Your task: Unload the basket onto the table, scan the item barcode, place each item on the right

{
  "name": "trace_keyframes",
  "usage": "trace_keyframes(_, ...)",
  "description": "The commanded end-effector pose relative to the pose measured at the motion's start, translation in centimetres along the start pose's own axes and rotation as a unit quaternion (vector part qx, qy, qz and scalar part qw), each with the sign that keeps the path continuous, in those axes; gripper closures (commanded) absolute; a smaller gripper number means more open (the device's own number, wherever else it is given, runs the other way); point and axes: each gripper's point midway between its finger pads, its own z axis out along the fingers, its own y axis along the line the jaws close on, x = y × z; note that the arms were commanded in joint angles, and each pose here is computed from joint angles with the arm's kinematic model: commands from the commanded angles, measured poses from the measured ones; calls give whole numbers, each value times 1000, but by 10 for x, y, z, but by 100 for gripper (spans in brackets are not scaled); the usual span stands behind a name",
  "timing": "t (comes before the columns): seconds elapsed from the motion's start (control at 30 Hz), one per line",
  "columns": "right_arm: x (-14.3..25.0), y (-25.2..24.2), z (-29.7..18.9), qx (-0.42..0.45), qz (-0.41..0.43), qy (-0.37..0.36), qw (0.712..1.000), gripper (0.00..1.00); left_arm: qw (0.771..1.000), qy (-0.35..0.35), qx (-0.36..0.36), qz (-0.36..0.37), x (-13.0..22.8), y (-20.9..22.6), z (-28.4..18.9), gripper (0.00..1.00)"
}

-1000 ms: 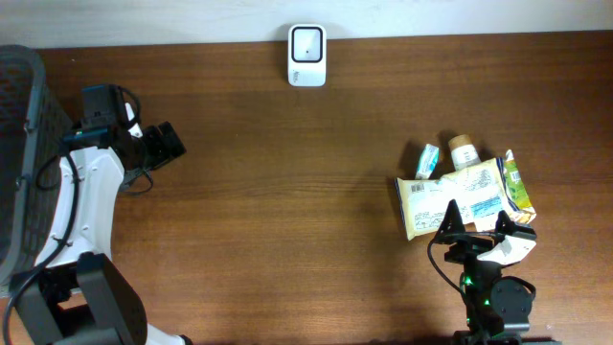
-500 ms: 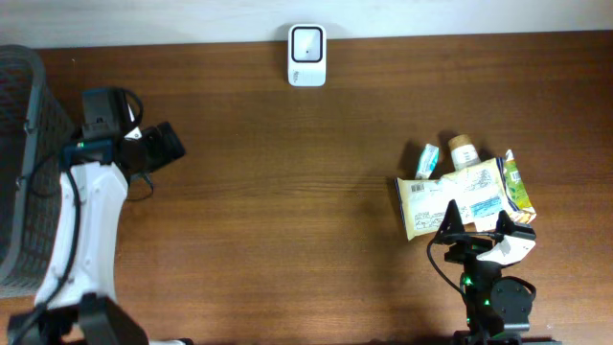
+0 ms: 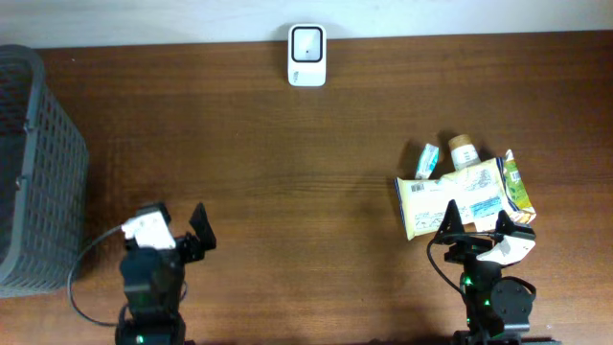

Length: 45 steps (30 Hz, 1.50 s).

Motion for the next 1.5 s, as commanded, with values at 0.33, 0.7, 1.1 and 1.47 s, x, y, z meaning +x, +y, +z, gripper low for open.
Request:
trace_keyframes(0.33, 3, -2, 0, 3, -2, 3, 1000, 1, 966, -181, 41, 179, -32, -19, -40, 1)
trace_keyframes(0.7, 3, -2, 0, 3, -2, 3, 1000, 1, 967, -155, 23, 200, -15, -10, -34, 1)
trace_keyframes(1.1, 3, -2, 0, 3, -2, 3, 1000, 1, 967, -155, 23, 200, -15, -10, -34, 1)
trace_keyframes(1.47, 3, -2, 0, 3, -2, 3, 1000, 1, 967, -155, 23, 200, -15, -10, -34, 1)
